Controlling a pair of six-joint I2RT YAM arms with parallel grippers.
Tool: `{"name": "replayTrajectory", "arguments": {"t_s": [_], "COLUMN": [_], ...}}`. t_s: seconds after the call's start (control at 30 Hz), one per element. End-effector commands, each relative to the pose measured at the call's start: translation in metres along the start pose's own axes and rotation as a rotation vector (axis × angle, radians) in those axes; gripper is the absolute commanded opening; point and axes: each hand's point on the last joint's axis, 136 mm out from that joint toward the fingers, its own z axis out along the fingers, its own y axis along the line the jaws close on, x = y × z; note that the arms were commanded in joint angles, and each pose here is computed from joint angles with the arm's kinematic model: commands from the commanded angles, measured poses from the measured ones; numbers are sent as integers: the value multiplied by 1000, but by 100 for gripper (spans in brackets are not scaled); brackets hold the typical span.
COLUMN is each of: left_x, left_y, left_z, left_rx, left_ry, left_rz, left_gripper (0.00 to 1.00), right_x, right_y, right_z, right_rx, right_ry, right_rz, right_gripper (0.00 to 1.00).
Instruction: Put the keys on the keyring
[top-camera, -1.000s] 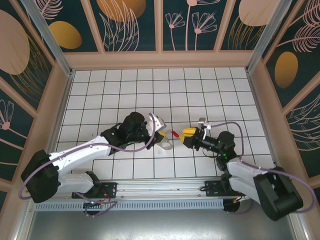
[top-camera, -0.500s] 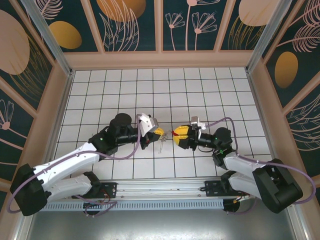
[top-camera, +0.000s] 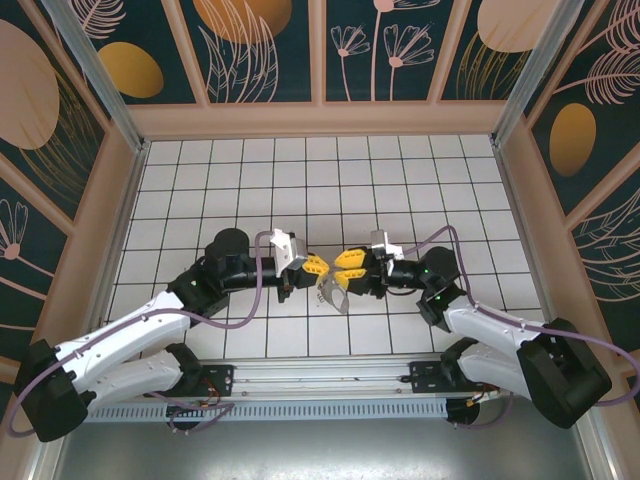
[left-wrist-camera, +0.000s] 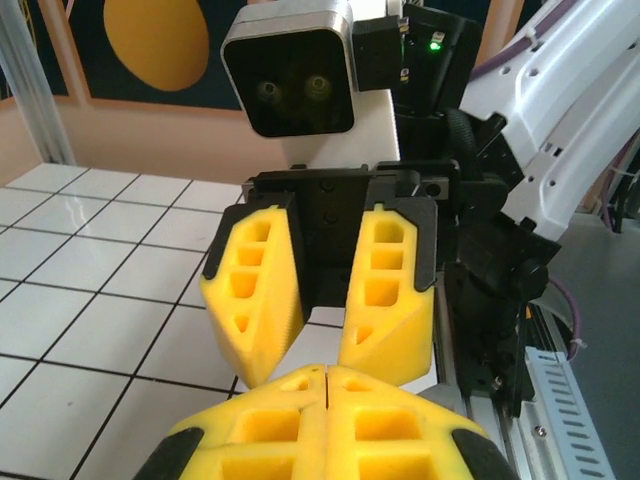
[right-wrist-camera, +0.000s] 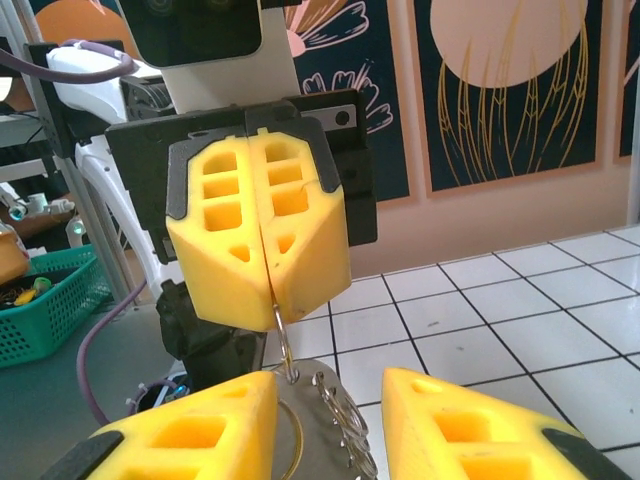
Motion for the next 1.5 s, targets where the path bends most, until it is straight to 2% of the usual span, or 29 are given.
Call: {"name": "replayTrajectory", "arguments": {"t_s": [0.0, 0.4, 0.6, 0.8, 0.83, 0.9, 1.13, 1.23, 1.3, 1.47], "left_x": [-20, -18, -17, -8, -5, 4, 15, 16, 16, 16], "left_y": [-7, -7, -7, -3, -3, 0, 2, 1, 0, -1], "left_z": [-6, -5, -5, -4, -4, -5, -9, -9, -9, -11], "left_rx": [32, 31, 30, 16, 13, -2, -21, -17, -9, -11], "left_ry": [-76, -74, -68, 10, 33, 87, 175, 185, 184, 184], "left_rz": [43, 48, 45, 30, 27, 21, 34, 38, 38, 39], "left_gripper": [0, 0, 0, 0, 1, 10, 15, 14, 9, 8], "right_x": [-14, -18, -17, -15, -14, -10, -3, 0, 2, 2], "right_y": [10, 20, 21, 13, 11, 4, -2, 0, 1, 4], "right_z": [5, 14, 15, 15, 15, 17, 20, 24, 25, 26], "right_rx": [-46, -91, -93, -39, -29, 0, 31, 23, 20, 21], "right_ry": [-13, -9, -7, 29, 50, 110, 251, 276, 285, 289], "right_rz": [-64, -77, -85, -91, -89, -80, -66, -67, -71, -84], "right_gripper": [32, 15, 0, 0, 0, 0, 0, 0, 0, 0]}}
